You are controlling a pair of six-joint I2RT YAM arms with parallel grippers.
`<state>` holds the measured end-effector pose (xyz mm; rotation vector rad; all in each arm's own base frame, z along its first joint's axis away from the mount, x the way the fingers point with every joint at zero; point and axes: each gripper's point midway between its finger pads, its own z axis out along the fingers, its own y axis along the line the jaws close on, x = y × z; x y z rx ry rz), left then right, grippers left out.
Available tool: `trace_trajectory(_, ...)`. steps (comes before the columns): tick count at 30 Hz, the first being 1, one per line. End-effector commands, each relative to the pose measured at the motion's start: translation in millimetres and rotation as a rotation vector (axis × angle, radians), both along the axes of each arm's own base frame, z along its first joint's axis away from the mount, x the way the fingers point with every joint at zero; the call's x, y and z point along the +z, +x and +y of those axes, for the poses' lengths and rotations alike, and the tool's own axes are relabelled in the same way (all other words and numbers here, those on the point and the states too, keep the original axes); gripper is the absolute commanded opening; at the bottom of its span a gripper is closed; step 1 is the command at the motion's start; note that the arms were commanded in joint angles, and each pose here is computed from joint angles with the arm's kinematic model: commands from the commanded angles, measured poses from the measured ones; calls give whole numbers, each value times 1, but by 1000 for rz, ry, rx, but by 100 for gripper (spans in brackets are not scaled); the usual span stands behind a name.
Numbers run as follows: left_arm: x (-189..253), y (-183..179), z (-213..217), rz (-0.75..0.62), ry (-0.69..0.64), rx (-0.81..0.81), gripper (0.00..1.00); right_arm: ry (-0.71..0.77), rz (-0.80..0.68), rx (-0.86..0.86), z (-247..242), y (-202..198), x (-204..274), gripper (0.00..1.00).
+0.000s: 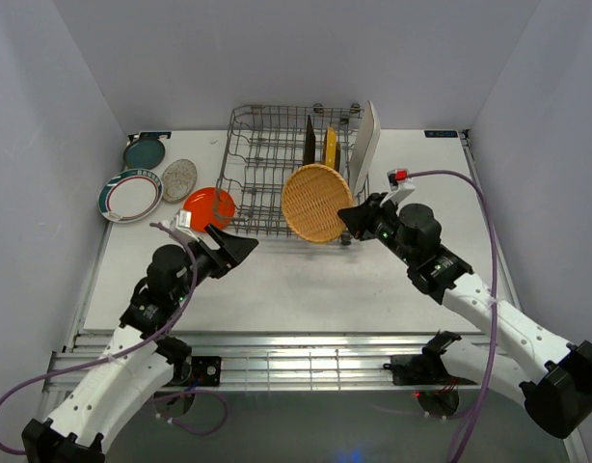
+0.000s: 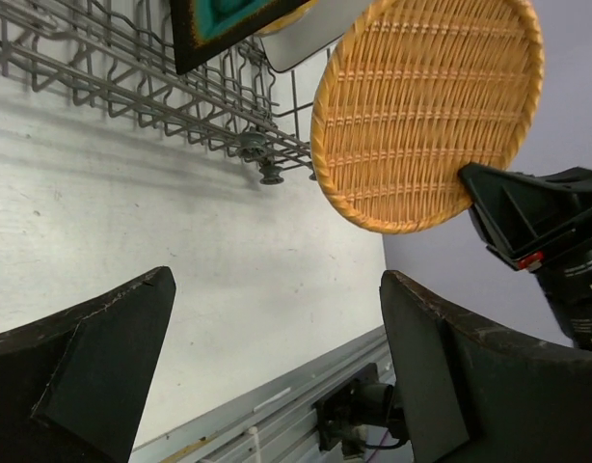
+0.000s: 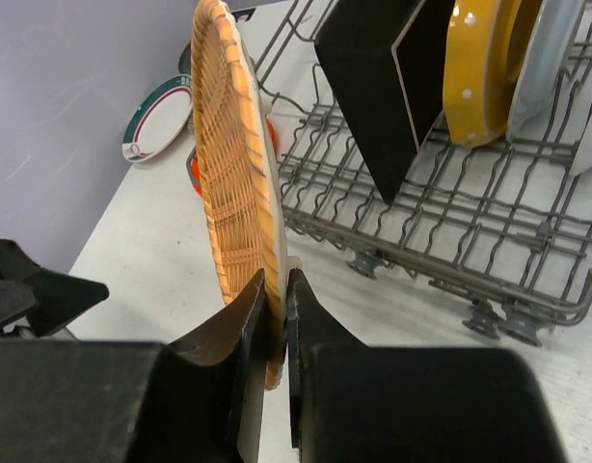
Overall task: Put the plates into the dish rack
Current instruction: Insert the plate into the dish rack.
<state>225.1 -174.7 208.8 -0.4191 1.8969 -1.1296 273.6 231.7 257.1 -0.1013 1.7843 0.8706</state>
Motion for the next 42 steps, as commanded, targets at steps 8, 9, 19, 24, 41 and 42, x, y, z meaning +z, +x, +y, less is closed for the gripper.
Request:
trace_trajectory(8,-27,-4,31,155,271,77,95,-142,-48,-185,29,57,71,8)
trace_trajectory(9,-22,-3,29,149,270,66,94,-133,-77,-211,30,63,92,8)
trace_trajectory(19,19,8,58,5,508,107,95,-231,-76,-359,53,120,111,8)
trace_trajectory(24,6,11,64,15,548,131,96,-312,-91,-415,82,146,109,8)
trace_trajectory(41,16,3,69,-61,519,147,98,-466,-153,-644,119,178,78,8)
trace_trajectory(42,15,3,69,-58,523,142,98,-475,-156,-653,119,180,76,8)
